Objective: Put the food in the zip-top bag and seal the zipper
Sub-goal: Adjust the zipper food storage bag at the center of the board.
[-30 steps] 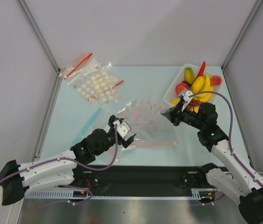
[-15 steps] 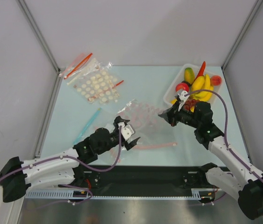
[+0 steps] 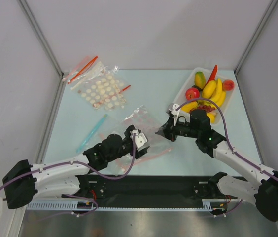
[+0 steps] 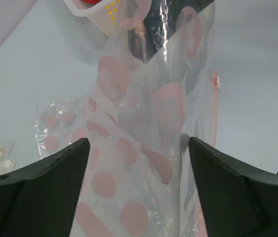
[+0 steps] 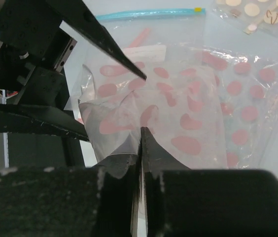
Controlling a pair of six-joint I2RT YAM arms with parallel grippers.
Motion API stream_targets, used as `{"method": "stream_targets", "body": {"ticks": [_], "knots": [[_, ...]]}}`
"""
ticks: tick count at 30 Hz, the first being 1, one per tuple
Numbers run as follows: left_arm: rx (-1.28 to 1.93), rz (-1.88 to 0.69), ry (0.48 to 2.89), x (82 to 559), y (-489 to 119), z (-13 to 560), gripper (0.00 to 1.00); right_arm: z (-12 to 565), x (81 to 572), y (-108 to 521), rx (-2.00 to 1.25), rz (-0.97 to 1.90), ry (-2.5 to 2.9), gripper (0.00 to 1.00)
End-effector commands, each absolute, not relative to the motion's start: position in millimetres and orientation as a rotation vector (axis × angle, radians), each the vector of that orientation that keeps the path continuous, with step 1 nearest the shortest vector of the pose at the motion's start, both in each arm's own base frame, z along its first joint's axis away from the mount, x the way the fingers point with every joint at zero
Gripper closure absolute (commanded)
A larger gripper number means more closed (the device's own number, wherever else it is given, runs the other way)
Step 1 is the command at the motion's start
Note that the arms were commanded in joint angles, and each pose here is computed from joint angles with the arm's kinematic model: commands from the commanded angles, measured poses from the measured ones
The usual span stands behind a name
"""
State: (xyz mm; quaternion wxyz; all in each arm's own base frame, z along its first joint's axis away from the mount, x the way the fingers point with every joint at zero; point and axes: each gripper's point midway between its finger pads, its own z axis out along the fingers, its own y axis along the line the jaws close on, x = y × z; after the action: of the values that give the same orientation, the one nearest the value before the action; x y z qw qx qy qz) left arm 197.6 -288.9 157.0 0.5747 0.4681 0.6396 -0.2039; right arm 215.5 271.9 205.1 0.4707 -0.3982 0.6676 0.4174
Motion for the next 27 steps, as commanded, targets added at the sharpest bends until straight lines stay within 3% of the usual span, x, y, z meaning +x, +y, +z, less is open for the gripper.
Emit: {"method": "stream_targets", "body": {"ticks": [1, 2, 4, 5, 6, 7, 10, 16, 17, 22, 24, 27], "knots": [[1.099, -0.532, 1.403, 196, -306, 190, 0.19, 231, 217, 281, -1.026, 1.002, 1.531, 0.92], [1.093, -0.537, 1.410, 196, -306, 190, 0.39, 231, 220, 280, -1.015, 0.989, 1.537, 0.86], [1.086, -0.546, 1.423, 196, -307, 191, 0.62, 230, 222, 279, -1.004, 0.980, 1.546, 0.79], [1.076, -0.558, 1.435, 196, -308, 191, 0.86, 230, 222, 278, -0.997, 0.974, 1.548, 0.75], [1.059, -0.555, 1.441, 198, -307, 193, 0.96, 231, 223, 278, -0.994, 0.972, 1.547, 0.73], [1.051, -0.553, 1.452, 199, -307, 192, 1.00, 230, 223, 278, -0.989, 0.968, 1.552, 0.72], [1.028, -0.562, 1.466, 200, -306, 194, 1.00, 232, 229, 274, -0.956, 0.937, 1.560, 0.66], [0.840, -0.625, 1.567, 218, -291, 200, 1.00, 241, 259, 252, -0.711, 0.791, 1.613, 0.35], [0.784, -0.639, 1.594, 225, -286, 201, 1.00, 241, 262, 249, -0.647, 0.798, 1.634, 0.26], [0.657, -0.665, 1.676, 238, -277, 202, 1.00, 260, 279, 216, -0.389, 0.785, 1.612, 0.13], [0.564, -0.687, 1.704, 244, -270, 206, 1.00, 264, 281, 209, -0.266, 0.835, 1.640, 0.01], [0.446, -0.732, 1.723, 251, -259, 212, 1.00, 270, 274, 216, -0.313, 0.926, 1.661, 0.05]]}}
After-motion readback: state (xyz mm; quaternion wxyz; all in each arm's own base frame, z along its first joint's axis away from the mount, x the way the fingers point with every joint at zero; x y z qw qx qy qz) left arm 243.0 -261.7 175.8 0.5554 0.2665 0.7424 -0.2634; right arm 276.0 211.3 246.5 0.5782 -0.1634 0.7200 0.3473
